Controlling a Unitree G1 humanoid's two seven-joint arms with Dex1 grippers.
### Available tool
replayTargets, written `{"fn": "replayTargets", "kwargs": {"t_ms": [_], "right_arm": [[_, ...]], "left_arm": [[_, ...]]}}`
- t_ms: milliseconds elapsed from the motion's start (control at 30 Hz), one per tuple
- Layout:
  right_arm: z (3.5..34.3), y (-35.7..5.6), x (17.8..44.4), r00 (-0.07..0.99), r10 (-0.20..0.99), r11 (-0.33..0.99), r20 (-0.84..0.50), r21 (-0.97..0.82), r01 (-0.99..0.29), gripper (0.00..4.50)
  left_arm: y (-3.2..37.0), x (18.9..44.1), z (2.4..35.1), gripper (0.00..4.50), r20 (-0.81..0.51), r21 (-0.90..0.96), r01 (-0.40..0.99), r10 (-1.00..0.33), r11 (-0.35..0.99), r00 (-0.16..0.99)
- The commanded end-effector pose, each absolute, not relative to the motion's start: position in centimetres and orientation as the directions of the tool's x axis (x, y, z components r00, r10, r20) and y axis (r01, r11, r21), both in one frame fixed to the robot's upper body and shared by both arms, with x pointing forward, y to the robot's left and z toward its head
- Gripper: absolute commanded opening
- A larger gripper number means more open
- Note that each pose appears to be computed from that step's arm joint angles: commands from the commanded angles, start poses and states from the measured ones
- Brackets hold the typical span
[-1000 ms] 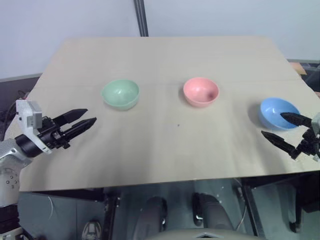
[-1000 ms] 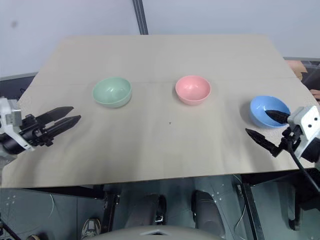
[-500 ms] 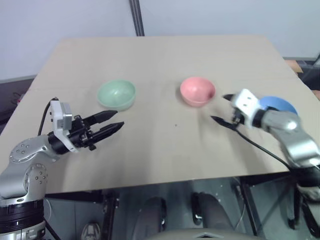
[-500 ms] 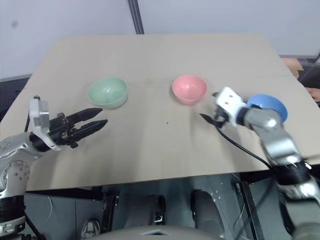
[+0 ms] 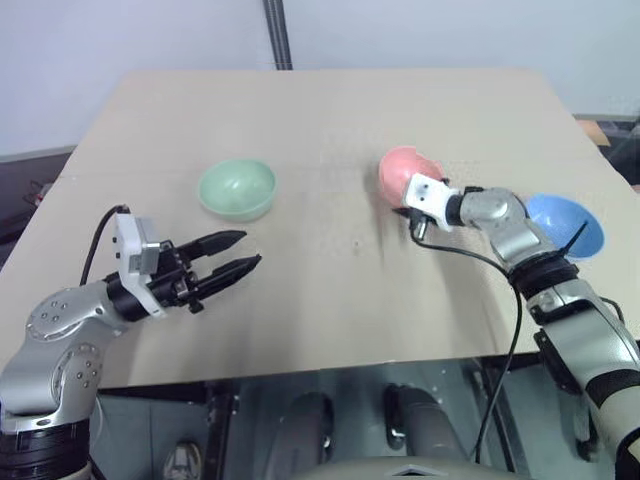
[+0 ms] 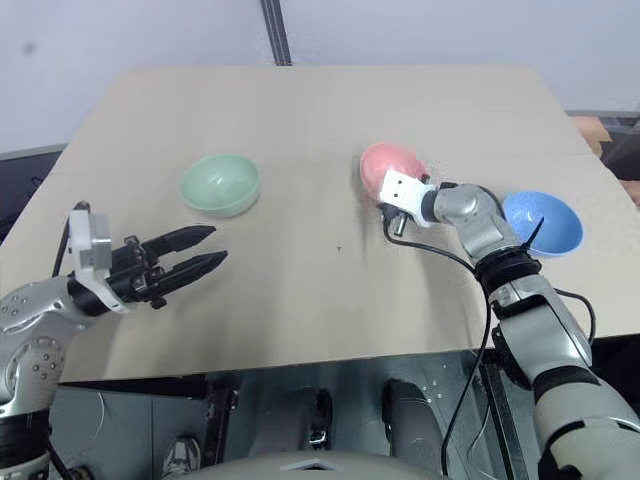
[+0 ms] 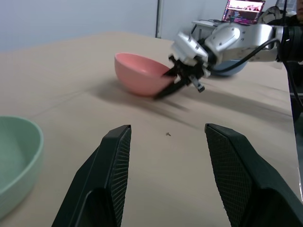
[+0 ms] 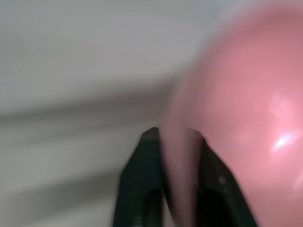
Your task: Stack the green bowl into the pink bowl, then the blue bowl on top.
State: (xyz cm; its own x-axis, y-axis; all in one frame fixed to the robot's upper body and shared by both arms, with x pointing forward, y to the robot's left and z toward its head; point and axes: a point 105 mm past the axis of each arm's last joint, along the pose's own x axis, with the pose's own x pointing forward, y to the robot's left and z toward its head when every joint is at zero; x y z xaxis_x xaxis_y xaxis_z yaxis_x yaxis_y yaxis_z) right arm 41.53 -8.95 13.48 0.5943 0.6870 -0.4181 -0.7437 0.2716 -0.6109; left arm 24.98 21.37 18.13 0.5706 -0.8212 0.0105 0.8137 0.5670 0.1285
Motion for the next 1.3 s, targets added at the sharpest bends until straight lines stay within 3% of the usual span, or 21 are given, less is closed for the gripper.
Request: {"fn": "replayTargets", "kwargs": {"t_ms": [33,167,233,433,533,633,667,967,1167,1300], "right_arm": [[15.3,-7.8,40.7,0.561,0.734,0.199,-0.383,-0.669,-0.717,0.07],[14.4,-3.3,33.0,0.246,0.834,-0.094,-0.494,-0.565,-0.820,0.07],[12.8,-2.4,31.1,0.191,0.815,-0.143,-0.548,-0.509,-0.849,0.07],[10.8,-2.5,31.0,0.202,0.752,-0.126,-0.627,-0.437,-0.891,0.07],[11.6,-2.9,31.7,0.244,0.754,-0.081,-0.610,-0.455,-0.887,1.10],[13.0,-3.3,32.1,0.293,0.766,-0.033,-0.572,-0.491,-0.870,2.66],[13.4,-3.4,32.2,0.315,0.770,-0.010,-0.555,-0.504,-0.864,2.99],[18.4,-5.8,28.3,0.335,0.869,0.174,-0.365,-0.407,-0.897,2.99],[20.3,-8.1,26.0,0.428,0.889,0.367,-0.160,-0.310,-0.877,2.99],[20.3,-7.8,25.5,0.447,0.893,0.424,-0.045,-0.244,-0.872,2.99]], "left_arm": [[21.6,24.6,18.8,2.63,0.035,0.154,0.800,-0.813,0.580,0.582],[22.4,25.8,18.3,2.63,0.049,0.154,0.753,-0.766,0.640,0.641],[22.8,26.6,18.3,2.63,0.056,0.177,0.710,-0.727,0.682,0.684],[22.9,27.6,18.6,2.63,0.061,0.208,0.678,-0.702,0.705,0.710],[22.8,27.7,18.7,2.63,0.054,0.219,0.680,-0.705,0.699,0.707],[22.8,27.8,18.8,2.63,0.048,0.221,0.681,-0.705,0.698,0.707],[22.8,27.9,18.8,2.63,0.044,0.223,0.681,-0.705,0.698,0.708],[22.8,28.9,19.2,2.63,-0.043,0.275,0.690,-0.708,0.670,0.705],[24.8,33.0,20.4,2.63,-0.197,0.525,0.491,-0.462,0.695,0.865],[24.8,35.0,20.2,2.63,-0.320,0.663,0.482,-0.367,0.572,0.874]]}}
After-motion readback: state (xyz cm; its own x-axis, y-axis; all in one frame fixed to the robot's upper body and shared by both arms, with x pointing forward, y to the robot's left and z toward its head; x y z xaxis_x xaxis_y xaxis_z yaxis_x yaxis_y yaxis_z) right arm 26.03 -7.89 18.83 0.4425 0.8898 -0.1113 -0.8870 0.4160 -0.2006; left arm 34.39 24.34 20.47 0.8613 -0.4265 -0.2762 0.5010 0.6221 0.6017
